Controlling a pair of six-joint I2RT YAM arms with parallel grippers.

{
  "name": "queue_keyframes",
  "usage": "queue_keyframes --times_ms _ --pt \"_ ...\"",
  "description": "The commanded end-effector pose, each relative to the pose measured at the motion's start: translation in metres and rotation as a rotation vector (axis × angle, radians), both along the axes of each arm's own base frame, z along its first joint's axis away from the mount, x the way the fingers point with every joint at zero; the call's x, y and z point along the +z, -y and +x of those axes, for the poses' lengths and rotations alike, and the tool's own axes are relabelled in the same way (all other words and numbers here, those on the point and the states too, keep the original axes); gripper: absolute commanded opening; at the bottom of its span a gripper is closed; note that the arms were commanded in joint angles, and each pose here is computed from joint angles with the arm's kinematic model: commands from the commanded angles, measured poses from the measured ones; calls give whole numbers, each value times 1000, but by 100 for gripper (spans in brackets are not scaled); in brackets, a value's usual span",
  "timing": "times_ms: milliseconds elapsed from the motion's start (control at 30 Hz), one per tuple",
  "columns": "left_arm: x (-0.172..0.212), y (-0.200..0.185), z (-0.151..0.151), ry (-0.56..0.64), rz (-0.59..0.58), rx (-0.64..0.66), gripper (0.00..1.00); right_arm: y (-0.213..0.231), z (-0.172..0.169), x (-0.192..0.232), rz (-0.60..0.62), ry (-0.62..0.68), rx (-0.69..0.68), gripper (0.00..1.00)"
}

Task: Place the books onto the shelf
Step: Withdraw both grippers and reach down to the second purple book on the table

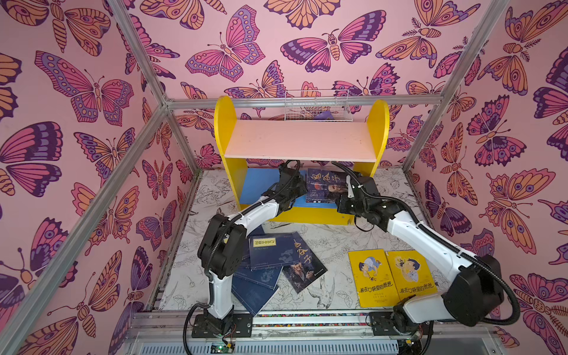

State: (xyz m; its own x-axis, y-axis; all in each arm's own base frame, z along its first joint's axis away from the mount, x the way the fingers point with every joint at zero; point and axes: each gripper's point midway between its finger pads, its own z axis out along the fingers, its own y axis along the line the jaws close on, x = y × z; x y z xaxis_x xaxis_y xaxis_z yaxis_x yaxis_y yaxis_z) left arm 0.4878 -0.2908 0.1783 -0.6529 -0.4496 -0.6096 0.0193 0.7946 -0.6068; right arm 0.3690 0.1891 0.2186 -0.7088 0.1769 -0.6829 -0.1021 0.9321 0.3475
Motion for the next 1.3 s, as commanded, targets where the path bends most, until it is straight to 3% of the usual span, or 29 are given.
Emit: queue_keyframes --times_ms 0,200,400,433,467,500,600,733,933,1133,1267 --pt "-23 -19 -29 -80 94 22 47 -7 -23 3 -26 33 71 30" --pt "-12 -80 -75 -68 187 125 48 -52 -105 -62 -86 -67 391 50" --pt "-47 -74 -141 -123 284 -77 46 -83 -163 -120 -100 -205 609 71" --pt "-55 -70 -151 -135 308 -127 46 -85 -167 -128 -116 -224 623 79" --pt "-62 -69 -159 -148 329 -160 46 -86 -172 -134 -146 -232 641 96" --pt "-70 -70 -166 -167 346 -183 46 -86 -176 -141 -202 -236 662 99" --pt "-90 -88 -181 -216 399 -165 46 -86 -184 -155 -373 -227 710 99" --pt "-111 -119 -193 -276 443 -57 45 -99 -190 -158 -478 -195 772 99" --pt "-146 -166 -210 -461 290 164 45 -139 -208 -153 -658 -60 948 99" --pt "-121 -188 -206 -403 182 279 48 -165 -221 -179 -883 -59 1091 99" --pt "-99 -198 -201 -344 174 311 49 -161 -207 -195 -980 -66 1009 99"
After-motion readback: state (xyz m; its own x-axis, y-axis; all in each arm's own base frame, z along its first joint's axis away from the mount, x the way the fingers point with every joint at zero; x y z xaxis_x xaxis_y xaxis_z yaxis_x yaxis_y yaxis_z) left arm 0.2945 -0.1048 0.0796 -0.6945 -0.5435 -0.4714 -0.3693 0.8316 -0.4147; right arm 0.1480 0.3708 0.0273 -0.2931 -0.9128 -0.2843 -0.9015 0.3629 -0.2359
